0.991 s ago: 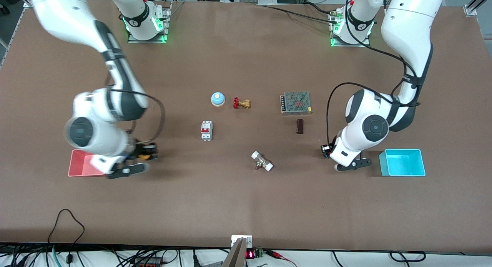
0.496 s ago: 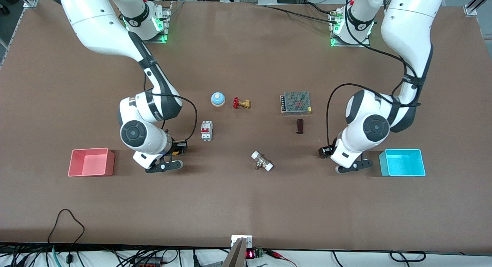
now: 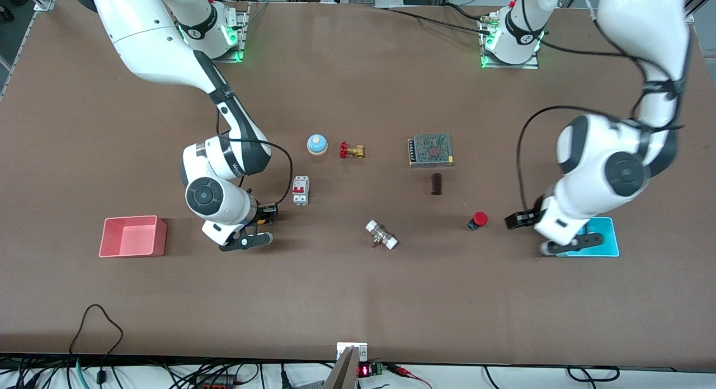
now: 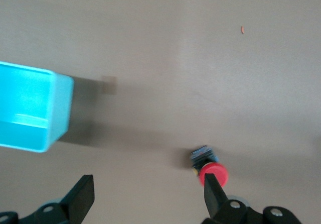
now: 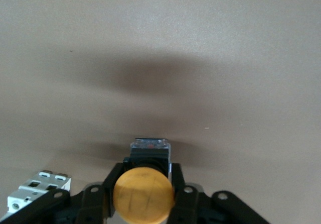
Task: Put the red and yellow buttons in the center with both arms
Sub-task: 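Set the red button down beside the circuit board with the left gripper, then set the yellow button beside the breaker with the right gripper while the left gripper withdraws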
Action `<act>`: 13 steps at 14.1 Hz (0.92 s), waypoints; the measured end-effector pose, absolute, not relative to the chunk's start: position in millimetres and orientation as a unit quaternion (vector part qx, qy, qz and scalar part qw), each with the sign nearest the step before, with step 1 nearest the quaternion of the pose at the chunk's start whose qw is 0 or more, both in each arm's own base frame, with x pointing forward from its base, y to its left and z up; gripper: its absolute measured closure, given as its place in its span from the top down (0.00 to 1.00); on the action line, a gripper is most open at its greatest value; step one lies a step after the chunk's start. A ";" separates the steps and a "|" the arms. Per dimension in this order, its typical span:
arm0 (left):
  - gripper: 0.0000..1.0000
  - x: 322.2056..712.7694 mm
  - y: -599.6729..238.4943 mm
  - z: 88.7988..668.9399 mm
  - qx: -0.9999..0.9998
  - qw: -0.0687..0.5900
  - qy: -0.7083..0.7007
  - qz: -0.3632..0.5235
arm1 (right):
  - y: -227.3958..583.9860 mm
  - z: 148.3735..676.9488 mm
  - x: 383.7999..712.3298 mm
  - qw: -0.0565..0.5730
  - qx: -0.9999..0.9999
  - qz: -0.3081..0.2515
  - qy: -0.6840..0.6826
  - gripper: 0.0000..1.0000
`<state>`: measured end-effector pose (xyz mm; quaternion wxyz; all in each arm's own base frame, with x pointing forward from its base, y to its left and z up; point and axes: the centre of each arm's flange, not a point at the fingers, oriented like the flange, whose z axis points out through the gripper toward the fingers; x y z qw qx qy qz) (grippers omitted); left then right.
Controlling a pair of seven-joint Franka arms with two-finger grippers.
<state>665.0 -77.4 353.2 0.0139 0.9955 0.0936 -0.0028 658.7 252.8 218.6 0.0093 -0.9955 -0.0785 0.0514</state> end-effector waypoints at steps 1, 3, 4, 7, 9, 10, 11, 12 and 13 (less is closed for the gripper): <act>0.98 663.1 -65.8 365.9 0.996 0.013 0.084 -0.003 | 253.7 218.9 658.5 0.009 -0.997 0.051 -0.060 0.60; 1.00 658.8 -45.2 387.2 0.998 0.012 0.066 -0.004 | 259.0 223.1 658.4 0.008 -0.998 0.047 -0.033 0.80; 1.00 656.3 -35.1 397.2 0.998 0.012 0.058 -0.004 | 263.6 228.9 658.5 0.009 -0.999 0.042 -0.030 0.89; 1.00 647.2 -6.0 429.9 0.999 0.010 0.039 -0.001 | 265.7 270.2 664.1 0.015 -0.999 0.018 -0.025 1.00; 1.00 639.1 5.7 453.9 1.000 0.009 0.028 0.004 | 257.6 312.7 664.2 0.012 -1.000 0.013 -0.019 1.00; 1.00 634.1 8.8 466.5 1.000 0.009 0.022 0.005 | 252.6 336.8 663.1 0.011 -1.000 0.010 -0.016 1.00; 1.00 628.3 12.2 479.8 1.000 0.008 0.016 0.007 | 246.0 361.4 661.6 0.011 -1.000 0.005 -0.012 1.00; 1.00 622.0 16.2 493.8 1.000 0.007 0.009 0.008 | 237.1 385.2 660.3 0.012 -1.000 0.000 -0.006 1.00; 1.00 614.3 19.9 508.9 1.000 0.006 0.003 0.009 | 225.3 407.6 658.8 0.012 -1.000 -0.004 0.001 1.00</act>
